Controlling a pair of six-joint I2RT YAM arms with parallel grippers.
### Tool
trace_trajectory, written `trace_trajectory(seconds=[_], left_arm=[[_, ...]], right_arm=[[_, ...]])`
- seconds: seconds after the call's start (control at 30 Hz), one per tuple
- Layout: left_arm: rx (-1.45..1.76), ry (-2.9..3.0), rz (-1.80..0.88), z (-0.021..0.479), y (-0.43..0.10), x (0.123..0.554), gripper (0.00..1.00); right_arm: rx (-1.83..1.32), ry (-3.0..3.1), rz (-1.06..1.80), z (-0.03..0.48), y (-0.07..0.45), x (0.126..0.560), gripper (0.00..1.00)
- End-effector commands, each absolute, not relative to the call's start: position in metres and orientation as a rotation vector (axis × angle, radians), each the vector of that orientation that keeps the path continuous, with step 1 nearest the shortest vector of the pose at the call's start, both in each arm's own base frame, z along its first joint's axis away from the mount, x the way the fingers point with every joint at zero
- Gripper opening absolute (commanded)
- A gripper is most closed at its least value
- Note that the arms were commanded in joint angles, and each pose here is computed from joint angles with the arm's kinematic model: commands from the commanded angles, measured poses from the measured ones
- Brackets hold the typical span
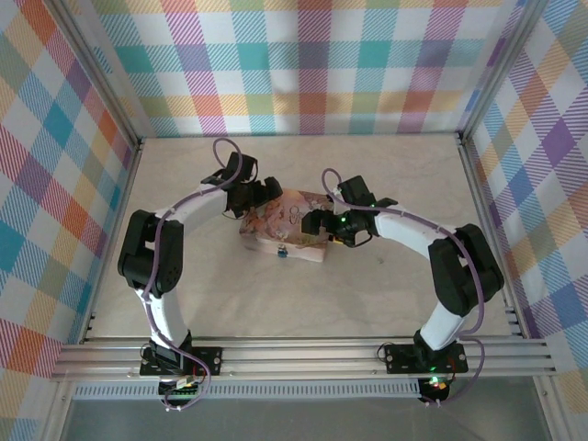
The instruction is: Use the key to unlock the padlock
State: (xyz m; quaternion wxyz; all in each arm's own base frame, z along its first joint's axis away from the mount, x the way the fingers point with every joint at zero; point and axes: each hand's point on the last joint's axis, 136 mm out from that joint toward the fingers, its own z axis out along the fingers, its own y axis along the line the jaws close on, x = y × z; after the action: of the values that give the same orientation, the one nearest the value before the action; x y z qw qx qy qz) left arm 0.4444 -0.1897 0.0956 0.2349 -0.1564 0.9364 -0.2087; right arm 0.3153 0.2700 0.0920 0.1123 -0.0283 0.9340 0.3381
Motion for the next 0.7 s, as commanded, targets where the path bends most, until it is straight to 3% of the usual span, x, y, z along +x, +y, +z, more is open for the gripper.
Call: trace_trajectory(seconds=[0.0,0.4,0.5,0.67], left_arm=[[-0.385,2.577,-0.643,0.098,-0.199,0.449,1.0],[-0.315,2.462,-0.568,0.158,-0.164,0.458,1.0],[-0.27,2.419,-0.593,0.176,-0.163,0.443,1.0],[-0.27,2.363,-0.597,0.192,-0.151,0.4,1.0]], right_arm=[[-0.146,2.634,1.005,0.107,0.273,0.329,1.0],[-0.018,2.646,0.649,0.12,0.184,0.295,1.0],[0.047,2.617,0.561,0.124,0.157,0.287,0.99],[0.192,2.583,0.474,0.119,0.115,0.283,0.88]])
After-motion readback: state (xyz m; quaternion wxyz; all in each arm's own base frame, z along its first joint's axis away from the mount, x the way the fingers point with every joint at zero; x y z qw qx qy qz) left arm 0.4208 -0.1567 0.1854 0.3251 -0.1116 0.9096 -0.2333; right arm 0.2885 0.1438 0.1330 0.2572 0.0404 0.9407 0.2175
